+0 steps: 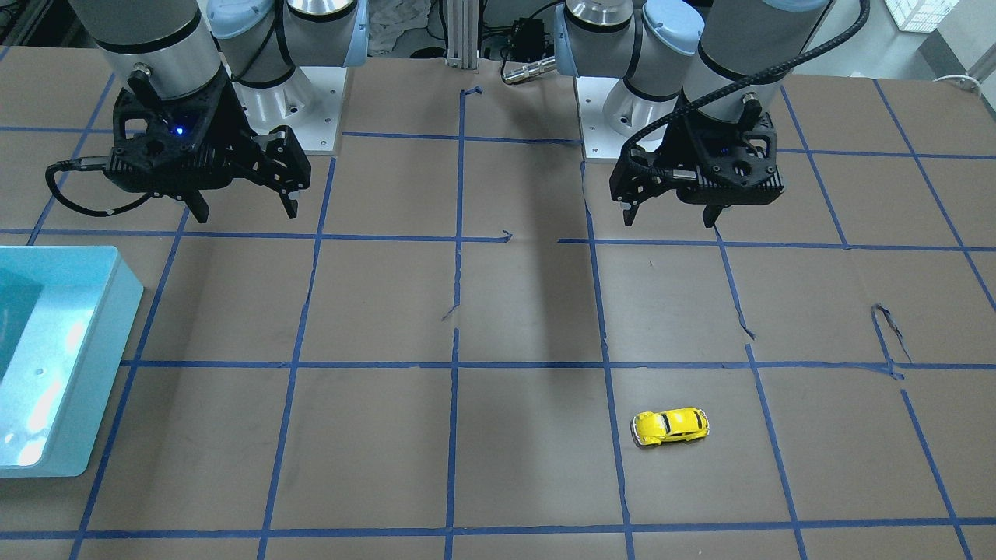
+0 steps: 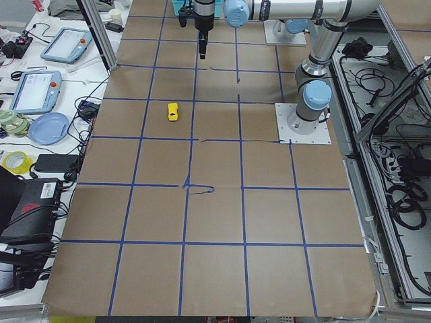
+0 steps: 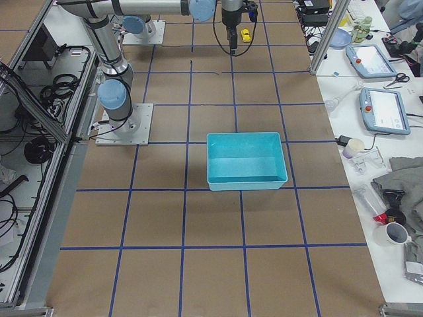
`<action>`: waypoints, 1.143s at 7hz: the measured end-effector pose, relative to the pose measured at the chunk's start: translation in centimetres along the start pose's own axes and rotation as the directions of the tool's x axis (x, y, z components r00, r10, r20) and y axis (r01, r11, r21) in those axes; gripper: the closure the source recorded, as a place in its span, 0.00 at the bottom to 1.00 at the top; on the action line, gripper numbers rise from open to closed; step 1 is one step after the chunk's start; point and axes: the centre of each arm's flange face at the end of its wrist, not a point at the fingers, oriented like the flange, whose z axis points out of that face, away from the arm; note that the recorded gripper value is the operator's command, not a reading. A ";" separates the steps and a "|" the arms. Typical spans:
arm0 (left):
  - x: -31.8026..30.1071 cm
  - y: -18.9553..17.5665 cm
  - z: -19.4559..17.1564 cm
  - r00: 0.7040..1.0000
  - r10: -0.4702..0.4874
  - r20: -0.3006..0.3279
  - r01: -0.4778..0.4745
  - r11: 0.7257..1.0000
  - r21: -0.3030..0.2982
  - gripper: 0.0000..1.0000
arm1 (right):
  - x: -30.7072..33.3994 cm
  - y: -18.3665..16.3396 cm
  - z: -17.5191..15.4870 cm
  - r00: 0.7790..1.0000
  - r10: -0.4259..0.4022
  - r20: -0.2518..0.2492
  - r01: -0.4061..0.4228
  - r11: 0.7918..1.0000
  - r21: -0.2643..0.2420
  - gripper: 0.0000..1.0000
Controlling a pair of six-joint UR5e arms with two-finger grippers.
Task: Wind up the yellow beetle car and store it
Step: 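Position the left gripper just above the yellow beetle car, then open the left gripper and lower it down onto the car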
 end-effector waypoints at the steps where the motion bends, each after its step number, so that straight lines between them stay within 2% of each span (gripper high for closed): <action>1: 0.0 0.0 0.0 1.000 0.000 -0.001 0.000 1.000 -0.001 0.00 | 0.0 0.0 0.0 1.000 0.000 0.000 0.000 1.000 0.000 0.00; 4: 0.2 -0.2 0.0 1.000 0.006 -0.015 -0.006 1.000 0.003 0.00 | 0.0 0.0 0.0 1.000 0.000 0.000 0.000 1.000 -0.001 0.00; 6: -0.2 -1.2 0.3 0.999 -0.026 -0.033 0.027 0.999 0.032 0.00 | 0.0 0.0 0.1 1.000 0.000 0.001 0.000 1.000 -0.002 0.00; 7: -0.7 -1.8 0.6 0.996 -0.076 -0.035 0.078 0.996 0.052 0.00 | 0.0 0.0 0.1 1.000 0.000 0.001 0.000 1.000 -0.002 0.00; 8: -1.2 -2.2 1.0 0.982 -0.186 -0.038 0.188 0.981 0.057 0.00 | 0.0 0.0 0.1 1.000 0.000 0.001 0.000 1.000 -0.002 0.00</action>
